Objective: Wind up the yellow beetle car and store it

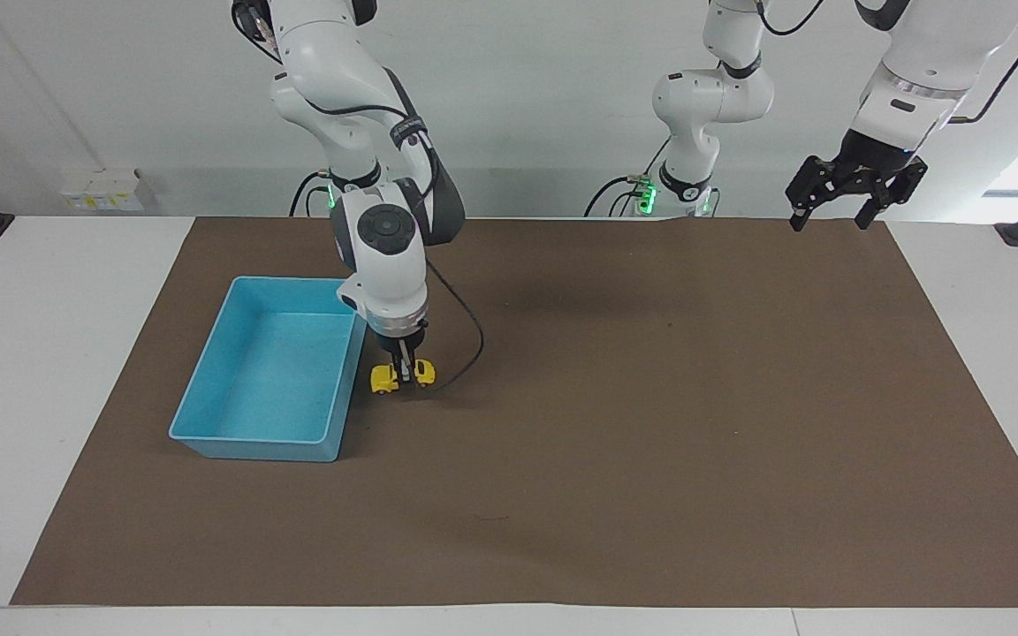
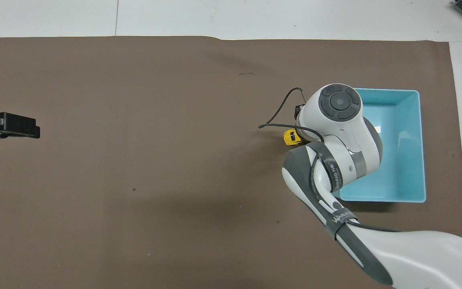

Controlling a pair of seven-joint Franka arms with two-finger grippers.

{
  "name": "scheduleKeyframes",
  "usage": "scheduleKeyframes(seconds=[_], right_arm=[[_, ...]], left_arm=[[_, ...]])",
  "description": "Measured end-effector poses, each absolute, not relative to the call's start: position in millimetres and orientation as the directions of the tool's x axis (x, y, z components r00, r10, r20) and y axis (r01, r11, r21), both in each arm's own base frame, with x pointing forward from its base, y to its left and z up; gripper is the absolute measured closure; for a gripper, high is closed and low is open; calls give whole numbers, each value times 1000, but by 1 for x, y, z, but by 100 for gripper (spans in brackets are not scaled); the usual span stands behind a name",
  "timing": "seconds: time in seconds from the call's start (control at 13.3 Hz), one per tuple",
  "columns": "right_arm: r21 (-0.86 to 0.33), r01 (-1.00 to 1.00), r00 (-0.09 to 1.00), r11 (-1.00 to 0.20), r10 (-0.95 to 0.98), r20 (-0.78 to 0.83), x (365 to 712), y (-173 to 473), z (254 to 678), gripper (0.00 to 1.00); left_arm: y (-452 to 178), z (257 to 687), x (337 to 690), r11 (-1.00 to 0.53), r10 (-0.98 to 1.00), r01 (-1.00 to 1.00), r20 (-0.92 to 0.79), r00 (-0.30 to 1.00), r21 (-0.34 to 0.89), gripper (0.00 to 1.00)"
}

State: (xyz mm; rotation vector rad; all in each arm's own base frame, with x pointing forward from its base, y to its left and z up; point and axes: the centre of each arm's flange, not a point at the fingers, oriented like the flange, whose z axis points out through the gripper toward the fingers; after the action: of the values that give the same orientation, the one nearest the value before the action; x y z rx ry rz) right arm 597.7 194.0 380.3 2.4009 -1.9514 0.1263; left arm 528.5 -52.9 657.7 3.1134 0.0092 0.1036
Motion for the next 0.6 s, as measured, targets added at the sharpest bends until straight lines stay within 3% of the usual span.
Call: scheduleKeyframes(seconds=[0.3, 0.6], right_arm=[[-18, -949, 312, -315, -945, 104, 584, 189, 430, 54], [4, -851, 523, -526, -845, 113, 571, 184, 466, 54]], left_arm=[[-48, 658, 529, -999, -33, -34, 65, 997, 24, 0], [-46, 656, 528, -999, -42, -43, 54, 998, 24, 0]])
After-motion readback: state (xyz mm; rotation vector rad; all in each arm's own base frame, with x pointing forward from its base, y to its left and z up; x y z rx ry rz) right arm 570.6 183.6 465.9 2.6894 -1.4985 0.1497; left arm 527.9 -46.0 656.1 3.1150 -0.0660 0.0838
